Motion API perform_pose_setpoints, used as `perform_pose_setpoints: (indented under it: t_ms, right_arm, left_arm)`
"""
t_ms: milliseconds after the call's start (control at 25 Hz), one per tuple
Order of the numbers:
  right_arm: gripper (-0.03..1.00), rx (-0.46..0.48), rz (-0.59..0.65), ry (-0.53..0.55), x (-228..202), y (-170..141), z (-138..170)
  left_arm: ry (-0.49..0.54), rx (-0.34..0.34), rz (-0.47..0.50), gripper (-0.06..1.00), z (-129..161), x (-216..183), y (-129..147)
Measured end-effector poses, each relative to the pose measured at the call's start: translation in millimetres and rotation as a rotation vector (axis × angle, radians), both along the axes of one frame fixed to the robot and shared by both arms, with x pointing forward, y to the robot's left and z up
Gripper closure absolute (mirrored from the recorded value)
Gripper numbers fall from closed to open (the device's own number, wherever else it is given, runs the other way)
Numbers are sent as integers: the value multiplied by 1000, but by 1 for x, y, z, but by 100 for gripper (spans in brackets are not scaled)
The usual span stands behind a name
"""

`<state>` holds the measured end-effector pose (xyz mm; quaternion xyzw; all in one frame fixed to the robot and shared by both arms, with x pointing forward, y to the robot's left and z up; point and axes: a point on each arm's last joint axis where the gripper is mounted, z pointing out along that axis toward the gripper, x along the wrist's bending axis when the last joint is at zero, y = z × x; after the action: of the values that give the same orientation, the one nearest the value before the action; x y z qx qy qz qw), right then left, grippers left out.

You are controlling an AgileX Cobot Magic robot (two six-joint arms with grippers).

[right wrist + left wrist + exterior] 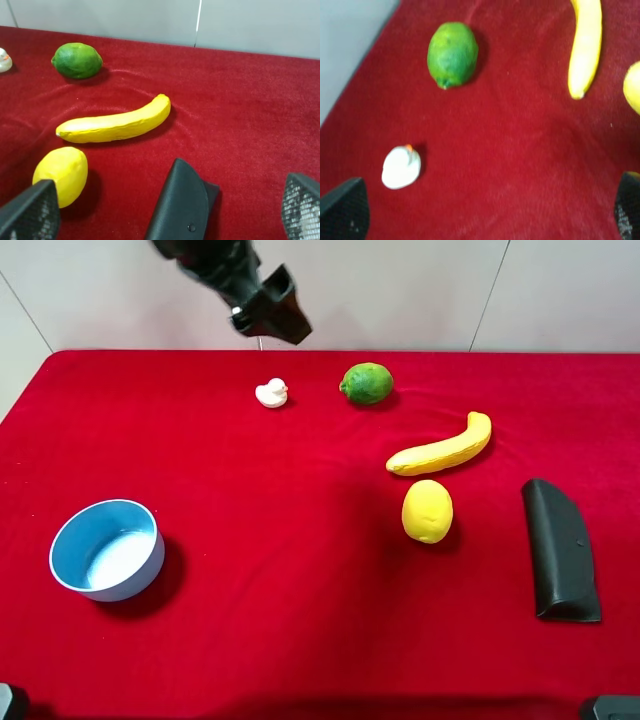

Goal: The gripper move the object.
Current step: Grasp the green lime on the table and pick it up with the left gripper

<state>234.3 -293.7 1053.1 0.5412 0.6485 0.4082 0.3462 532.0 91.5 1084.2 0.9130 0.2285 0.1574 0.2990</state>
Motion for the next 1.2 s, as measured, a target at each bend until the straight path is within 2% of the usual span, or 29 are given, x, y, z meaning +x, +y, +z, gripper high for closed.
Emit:
perform_pose_setpoints:
  t_ms: [200,520,960,1200]
  right_arm:
    - [27,0,0,0,0,0,0]
    - [27,0,0,0,0,0,0]
    - [27,0,0,0,0,0,0]
    - [27,0,0,0,0,0,0]
  left_arm:
    - [0,3,-7,-2,-4,28,-19]
    - [-35,55,-17,-2,-24,68,-41]
    - [-33,59,-19,-2,-83,114,-77]
    - [-27,22,-23,-2,-110,124,-100]
